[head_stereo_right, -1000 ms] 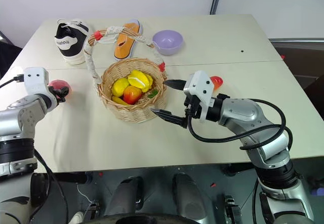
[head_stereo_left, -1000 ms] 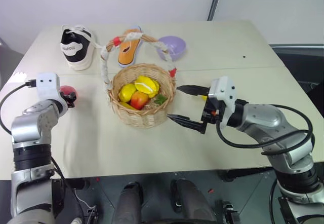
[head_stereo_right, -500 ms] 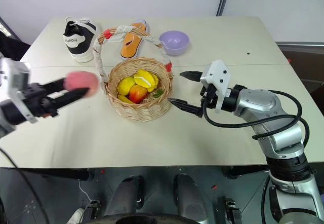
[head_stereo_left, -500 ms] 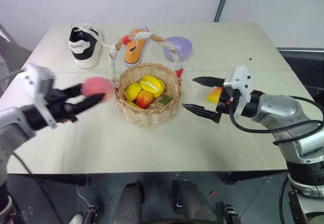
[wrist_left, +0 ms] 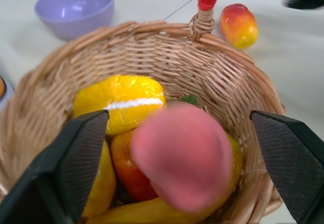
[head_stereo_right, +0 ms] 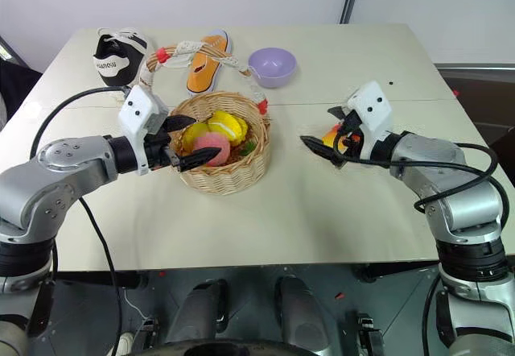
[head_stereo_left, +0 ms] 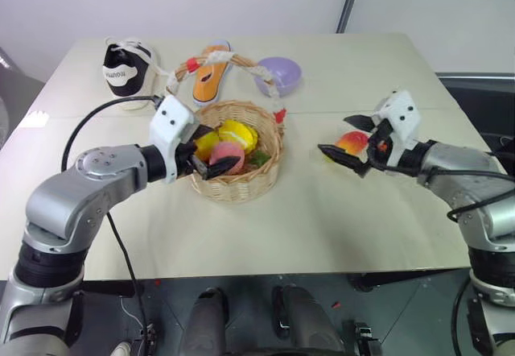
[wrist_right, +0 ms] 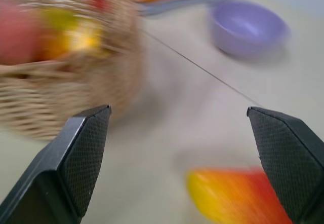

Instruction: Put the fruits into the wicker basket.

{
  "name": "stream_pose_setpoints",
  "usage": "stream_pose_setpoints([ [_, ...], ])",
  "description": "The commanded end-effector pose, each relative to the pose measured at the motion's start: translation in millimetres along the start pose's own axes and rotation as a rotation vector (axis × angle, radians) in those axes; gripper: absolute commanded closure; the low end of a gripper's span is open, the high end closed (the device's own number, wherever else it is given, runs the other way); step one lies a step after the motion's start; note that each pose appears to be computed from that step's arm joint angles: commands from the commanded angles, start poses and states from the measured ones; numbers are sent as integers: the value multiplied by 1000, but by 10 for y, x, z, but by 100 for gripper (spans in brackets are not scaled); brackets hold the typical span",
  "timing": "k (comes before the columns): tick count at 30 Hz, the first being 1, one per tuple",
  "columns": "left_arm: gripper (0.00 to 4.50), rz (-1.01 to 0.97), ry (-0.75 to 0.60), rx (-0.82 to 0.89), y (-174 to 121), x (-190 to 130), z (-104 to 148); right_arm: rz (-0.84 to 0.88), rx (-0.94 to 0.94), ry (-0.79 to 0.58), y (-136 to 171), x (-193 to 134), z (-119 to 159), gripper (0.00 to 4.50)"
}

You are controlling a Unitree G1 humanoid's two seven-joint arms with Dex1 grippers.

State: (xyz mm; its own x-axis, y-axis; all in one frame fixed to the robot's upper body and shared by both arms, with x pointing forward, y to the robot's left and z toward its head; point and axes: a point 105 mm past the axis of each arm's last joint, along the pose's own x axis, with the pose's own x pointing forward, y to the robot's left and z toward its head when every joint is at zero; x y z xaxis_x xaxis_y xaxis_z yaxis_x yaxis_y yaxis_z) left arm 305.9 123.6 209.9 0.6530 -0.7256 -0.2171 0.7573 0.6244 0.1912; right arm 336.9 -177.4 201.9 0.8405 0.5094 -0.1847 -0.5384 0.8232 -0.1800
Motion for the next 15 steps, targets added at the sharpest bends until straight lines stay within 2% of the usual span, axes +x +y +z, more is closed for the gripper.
stream_pose_setpoints([
  [1, 2, -32, -106, 11, -1, -139, 100, -301, 262, 53, -379, -23, -63, 0],
  [9, 2, -66, -236, -33, -34, -296, 156, -487, 627, 168, -527, -43, -370, 0],
  [15, 2, -115, -273, -51, -147, -312, 191, -478, 716, 205, -489, 80, -472, 0],
])
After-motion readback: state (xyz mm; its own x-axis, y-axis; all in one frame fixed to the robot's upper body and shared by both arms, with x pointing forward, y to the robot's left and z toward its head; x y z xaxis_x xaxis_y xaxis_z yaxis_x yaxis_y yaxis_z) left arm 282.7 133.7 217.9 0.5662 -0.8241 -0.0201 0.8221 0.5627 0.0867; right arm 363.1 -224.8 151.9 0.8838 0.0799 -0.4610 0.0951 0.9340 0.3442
